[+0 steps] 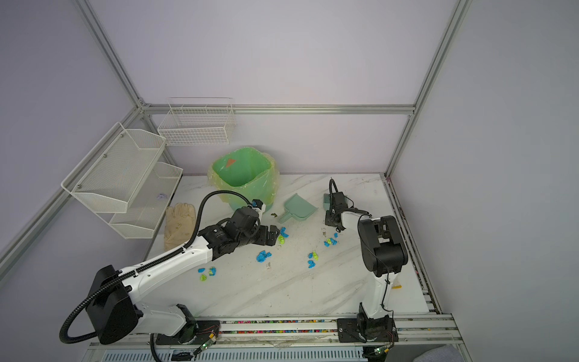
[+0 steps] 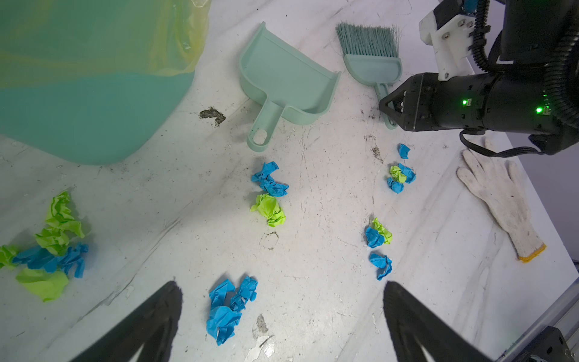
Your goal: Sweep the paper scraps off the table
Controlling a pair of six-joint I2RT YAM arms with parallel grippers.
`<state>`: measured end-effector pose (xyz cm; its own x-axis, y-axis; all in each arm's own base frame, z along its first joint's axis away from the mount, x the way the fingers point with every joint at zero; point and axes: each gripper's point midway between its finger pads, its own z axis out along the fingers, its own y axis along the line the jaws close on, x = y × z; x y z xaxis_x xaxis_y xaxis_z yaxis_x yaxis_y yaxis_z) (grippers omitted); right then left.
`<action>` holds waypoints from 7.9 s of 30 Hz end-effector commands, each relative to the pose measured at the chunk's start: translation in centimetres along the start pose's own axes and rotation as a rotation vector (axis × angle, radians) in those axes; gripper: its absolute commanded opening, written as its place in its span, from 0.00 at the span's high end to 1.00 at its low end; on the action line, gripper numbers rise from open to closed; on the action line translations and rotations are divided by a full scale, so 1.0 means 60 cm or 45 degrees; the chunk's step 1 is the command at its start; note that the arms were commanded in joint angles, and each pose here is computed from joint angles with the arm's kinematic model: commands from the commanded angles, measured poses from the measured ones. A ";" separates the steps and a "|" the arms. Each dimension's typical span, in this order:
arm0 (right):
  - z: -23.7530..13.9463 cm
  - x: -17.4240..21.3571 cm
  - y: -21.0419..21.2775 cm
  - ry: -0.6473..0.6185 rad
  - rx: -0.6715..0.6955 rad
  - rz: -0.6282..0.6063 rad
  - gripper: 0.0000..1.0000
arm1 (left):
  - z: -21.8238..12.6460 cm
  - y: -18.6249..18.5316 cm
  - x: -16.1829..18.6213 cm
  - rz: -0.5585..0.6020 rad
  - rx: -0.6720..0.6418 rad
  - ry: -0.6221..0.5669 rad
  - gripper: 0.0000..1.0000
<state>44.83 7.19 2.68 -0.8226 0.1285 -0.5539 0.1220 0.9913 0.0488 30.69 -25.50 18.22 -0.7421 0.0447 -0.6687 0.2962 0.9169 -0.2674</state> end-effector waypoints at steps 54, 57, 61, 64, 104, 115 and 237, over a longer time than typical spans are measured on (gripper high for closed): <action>-0.313 -0.036 0.044 -0.507 -0.553 0.158 1.00 | 0.061 -0.250 -0.215 -0.173 0.754 -0.115 0.09; -0.324 -0.034 0.047 -0.530 -0.592 0.171 1.00 | 0.073 -0.254 -0.227 -0.182 0.769 -0.140 0.15; -0.320 -0.026 0.054 -0.500 -0.615 0.164 1.00 | 0.083 -0.261 -0.241 -0.170 0.808 -0.221 0.23; -0.324 -0.022 0.056 -0.505 -0.630 0.160 1.00 | 0.090 -0.266 -0.250 -0.188 0.831 -0.251 0.25; -0.356 0.009 0.117 -0.507 -0.735 0.120 1.00 | 0.118 -0.281 -0.266 -0.304 0.900 -0.222 1.00; -0.361 0.017 0.140 -0.457 -0.857 0.155 0.83 | 0.111 -0.222 -0.278 -0.362 0.810 -0.283 1.00; -0.493 -0.166 0.108 -0.751 -1.572 0.632 1.00 | -0.042 -0.179 -0.244 -0.261 0.963 -0.376 0.13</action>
<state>36.88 12.94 33.18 -0.4532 0.7737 -0.4428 -0.4993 0.1912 0.8451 38.04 -35.46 35.38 -0.6535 -0.3716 -0.6595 0.5904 0.2951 -0.7513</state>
